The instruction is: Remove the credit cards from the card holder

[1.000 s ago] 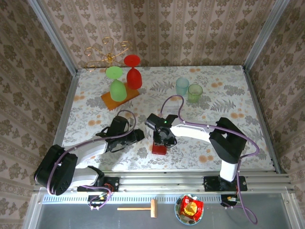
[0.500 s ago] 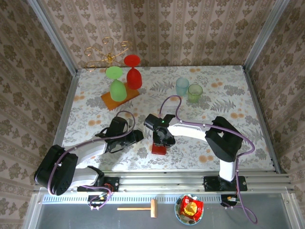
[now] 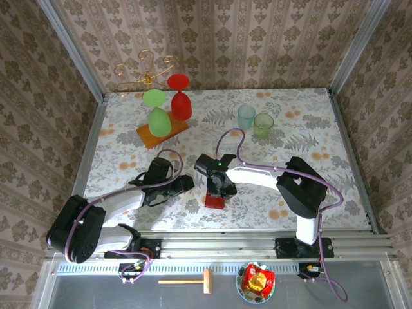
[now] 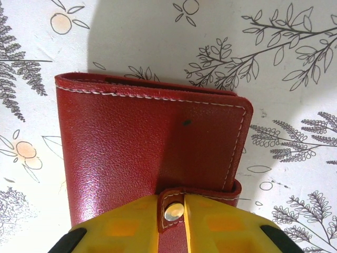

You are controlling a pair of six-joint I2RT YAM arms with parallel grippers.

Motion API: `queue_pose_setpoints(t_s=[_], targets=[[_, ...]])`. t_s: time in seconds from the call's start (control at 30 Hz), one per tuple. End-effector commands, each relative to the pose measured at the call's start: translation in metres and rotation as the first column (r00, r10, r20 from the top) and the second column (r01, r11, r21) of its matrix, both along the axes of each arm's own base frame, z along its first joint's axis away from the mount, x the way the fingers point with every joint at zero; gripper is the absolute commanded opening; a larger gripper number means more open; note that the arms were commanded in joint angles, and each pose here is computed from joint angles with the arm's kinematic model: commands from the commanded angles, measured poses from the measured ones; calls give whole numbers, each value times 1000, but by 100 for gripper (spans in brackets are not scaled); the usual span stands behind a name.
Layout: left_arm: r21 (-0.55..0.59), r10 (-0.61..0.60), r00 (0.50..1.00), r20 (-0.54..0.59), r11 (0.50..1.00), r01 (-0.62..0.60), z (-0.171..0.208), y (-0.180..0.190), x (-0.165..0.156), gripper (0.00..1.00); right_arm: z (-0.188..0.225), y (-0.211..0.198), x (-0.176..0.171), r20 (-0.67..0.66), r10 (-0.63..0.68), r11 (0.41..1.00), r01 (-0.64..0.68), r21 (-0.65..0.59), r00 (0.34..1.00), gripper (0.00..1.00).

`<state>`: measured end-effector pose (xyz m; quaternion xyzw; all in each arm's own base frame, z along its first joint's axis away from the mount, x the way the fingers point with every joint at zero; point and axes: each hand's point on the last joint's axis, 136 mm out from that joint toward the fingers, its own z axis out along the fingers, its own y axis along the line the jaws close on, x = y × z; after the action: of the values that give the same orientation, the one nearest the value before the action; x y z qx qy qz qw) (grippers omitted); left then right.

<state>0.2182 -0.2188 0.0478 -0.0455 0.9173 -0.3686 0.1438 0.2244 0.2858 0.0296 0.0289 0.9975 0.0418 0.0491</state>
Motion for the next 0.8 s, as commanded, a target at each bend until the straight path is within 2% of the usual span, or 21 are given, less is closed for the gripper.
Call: queue_pose_setpoints(t_s=[0.0, 0.37, 0.77], targets=[[-8, -7, 1000, 4, 1000, 7, -2, 0, 1, 44, -18, -2, -2, -4, -8, 1000, 8, -21, 1000, 18], [-8, 0, 1000, 3, 1000, 0, 2, -4, 5, 44, -16, -2, -2, 10, -20, 998, 19, 61, 1000, 14], [7, -37, 999, 17, 999, 37, 13, -33, 10, 44, -13, -9, 3, 33, -57, 980, 50, 192, 998, 9]])
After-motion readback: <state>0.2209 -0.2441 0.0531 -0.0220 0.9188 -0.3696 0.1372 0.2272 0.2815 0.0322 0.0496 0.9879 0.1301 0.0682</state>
